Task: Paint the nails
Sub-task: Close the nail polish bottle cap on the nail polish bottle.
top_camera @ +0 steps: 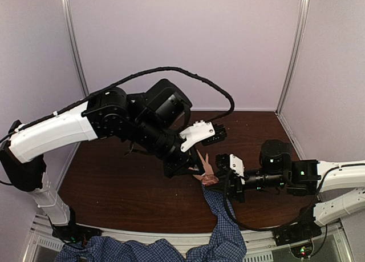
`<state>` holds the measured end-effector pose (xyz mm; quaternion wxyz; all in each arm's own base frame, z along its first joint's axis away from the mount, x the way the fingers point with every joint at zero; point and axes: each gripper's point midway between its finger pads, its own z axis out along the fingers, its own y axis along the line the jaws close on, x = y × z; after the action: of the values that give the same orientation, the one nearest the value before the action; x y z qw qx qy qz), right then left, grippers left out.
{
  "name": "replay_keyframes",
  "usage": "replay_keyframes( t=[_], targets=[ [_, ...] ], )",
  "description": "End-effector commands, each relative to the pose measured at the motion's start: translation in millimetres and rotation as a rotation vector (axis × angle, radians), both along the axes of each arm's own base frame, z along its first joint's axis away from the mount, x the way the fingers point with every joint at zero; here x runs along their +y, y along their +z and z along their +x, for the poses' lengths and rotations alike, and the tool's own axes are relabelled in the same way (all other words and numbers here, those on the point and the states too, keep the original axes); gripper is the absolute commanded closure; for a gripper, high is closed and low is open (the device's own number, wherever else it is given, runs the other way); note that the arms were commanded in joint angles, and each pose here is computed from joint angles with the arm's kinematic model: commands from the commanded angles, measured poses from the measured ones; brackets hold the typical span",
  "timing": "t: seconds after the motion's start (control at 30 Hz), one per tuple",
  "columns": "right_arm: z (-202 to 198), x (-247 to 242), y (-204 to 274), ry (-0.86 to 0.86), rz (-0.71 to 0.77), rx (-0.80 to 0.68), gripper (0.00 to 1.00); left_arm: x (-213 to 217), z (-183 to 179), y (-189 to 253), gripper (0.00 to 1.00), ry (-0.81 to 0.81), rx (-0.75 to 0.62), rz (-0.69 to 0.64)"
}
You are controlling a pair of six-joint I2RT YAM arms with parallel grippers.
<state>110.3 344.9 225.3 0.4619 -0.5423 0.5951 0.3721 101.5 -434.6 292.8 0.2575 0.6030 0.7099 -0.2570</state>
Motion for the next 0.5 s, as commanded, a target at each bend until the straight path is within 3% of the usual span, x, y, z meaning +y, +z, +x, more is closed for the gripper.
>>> replay_keyframes(
  t=[0.0,0.47],
  targets=[
    [-0.8,3.8,26.2,0.008,0.081,-0.029,1.00,-9.8,2.1,-1.3,1.00,-0.009,-0.018,-0.016],
    [0.8,4.1,27.0,-0.002,0.088,-0.027,1.00,-11.5,1.5,-6.0,1.00,-0.011,-0.014,-0.015]
  ],
)
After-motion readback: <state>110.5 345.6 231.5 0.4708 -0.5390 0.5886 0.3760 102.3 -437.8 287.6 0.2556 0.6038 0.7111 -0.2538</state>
